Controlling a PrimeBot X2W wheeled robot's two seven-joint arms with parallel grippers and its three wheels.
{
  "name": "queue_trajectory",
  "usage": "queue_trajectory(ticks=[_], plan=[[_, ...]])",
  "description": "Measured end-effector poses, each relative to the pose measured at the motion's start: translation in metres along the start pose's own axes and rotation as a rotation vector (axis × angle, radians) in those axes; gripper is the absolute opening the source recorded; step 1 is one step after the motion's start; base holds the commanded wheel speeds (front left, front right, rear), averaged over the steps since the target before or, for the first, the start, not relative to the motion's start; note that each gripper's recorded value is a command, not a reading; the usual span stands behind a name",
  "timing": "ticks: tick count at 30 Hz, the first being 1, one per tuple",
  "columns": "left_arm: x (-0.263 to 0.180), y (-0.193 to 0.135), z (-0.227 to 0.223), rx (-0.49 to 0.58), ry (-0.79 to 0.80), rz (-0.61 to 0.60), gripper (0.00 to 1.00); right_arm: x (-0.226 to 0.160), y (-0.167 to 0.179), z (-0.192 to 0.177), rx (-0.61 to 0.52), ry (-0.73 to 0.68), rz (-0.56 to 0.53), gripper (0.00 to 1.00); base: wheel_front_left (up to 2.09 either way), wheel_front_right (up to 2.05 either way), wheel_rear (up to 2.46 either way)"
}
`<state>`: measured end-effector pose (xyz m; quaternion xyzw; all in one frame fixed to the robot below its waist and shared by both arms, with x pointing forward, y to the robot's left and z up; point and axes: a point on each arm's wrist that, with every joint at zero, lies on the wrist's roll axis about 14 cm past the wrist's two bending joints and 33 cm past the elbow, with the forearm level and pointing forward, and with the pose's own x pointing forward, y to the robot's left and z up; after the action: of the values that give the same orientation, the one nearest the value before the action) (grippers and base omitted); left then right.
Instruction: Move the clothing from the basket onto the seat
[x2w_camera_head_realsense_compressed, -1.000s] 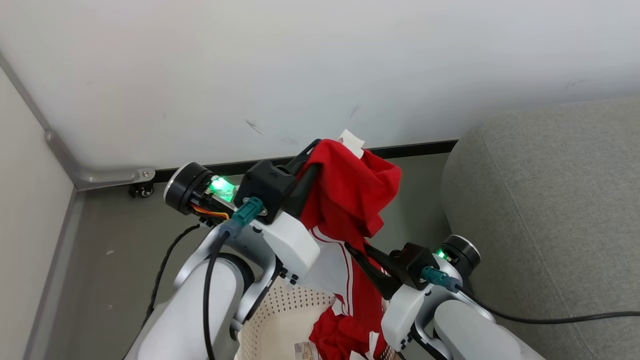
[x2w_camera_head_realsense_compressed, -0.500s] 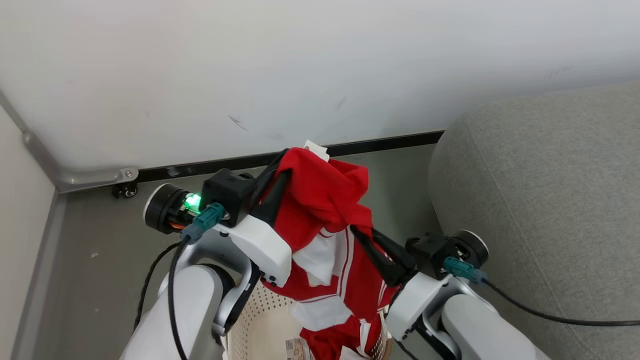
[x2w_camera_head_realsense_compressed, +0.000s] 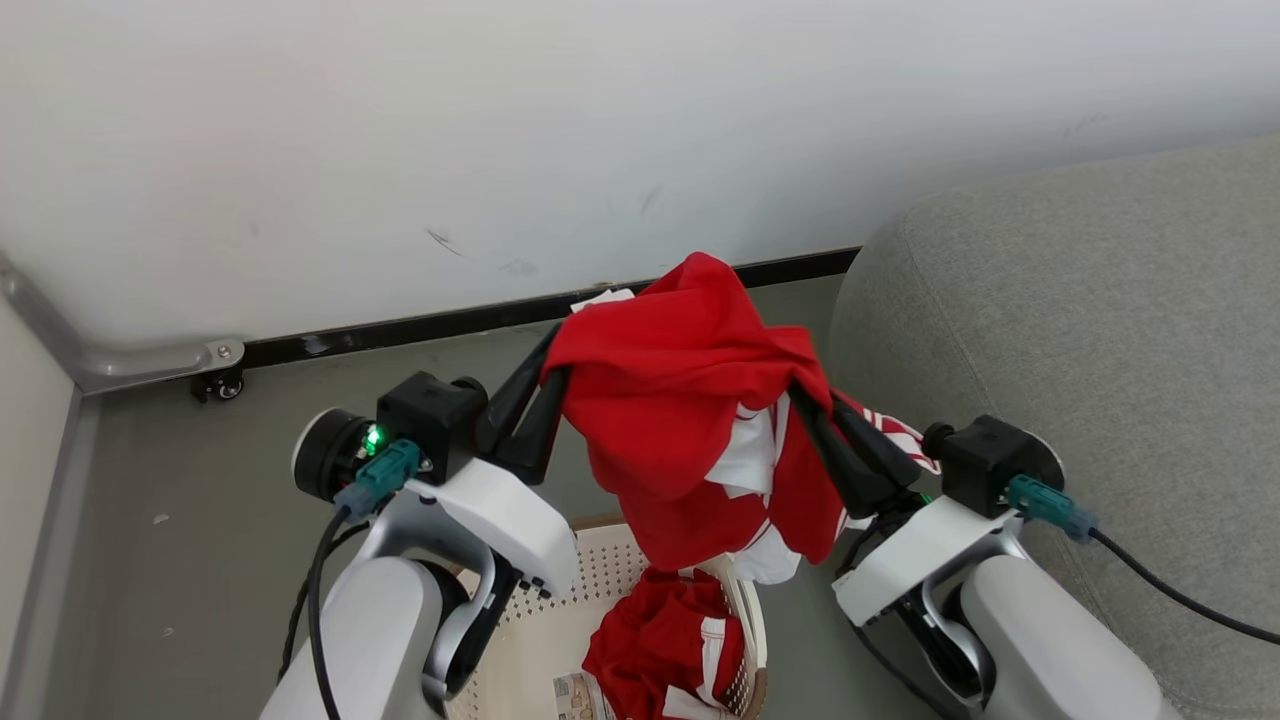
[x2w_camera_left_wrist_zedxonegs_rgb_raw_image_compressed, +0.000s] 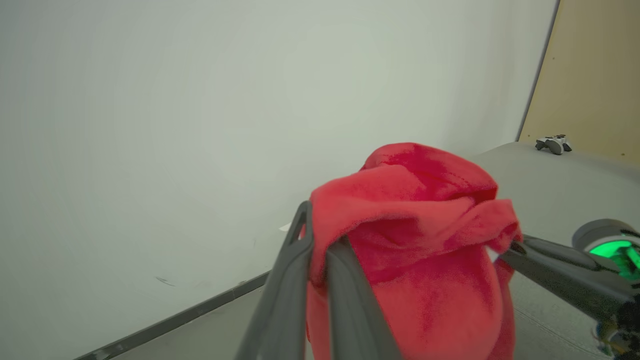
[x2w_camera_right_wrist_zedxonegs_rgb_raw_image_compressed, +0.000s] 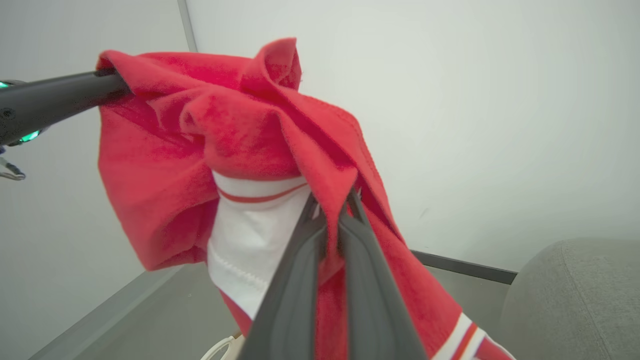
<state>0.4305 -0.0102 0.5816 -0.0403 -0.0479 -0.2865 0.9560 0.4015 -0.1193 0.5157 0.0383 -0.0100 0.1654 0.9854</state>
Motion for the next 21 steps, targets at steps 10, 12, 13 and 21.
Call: queue_trajectory(ticks=[10, 12, 13, 21], plan=[[-0.001, -0.021, -0.009, -0.018, -0.015, -0.087, 1.00, -0.012, -0.038, 0.016, -0.009, -0.047, -0.093, 0.00, 0.00, 0.00, 0.00], [-0.001, -0.024, -0.008, -0.024, -0.022, -0.101, 1.00, -0.015, -0.046, 0.022, -0.013, -0.062, -0.113, 0.00, 0.00, 0.00, 0.00], [-0.001, -0.026, -0.008, -0.023, -0.024, -0.109, 1.00, -0.016, -0.049, 0.025, -0.014, -0.071, -0.121, 0.00, 0.00, 0.00, 0.00], [0.000, -0.039, -0.002, -0.029, -0.054, -0.150, 1.00, -0.032, -0.073, 0.033, -0.024, -0.095, -0.187, 0.00, 0.00, 0.00, 0.00]])
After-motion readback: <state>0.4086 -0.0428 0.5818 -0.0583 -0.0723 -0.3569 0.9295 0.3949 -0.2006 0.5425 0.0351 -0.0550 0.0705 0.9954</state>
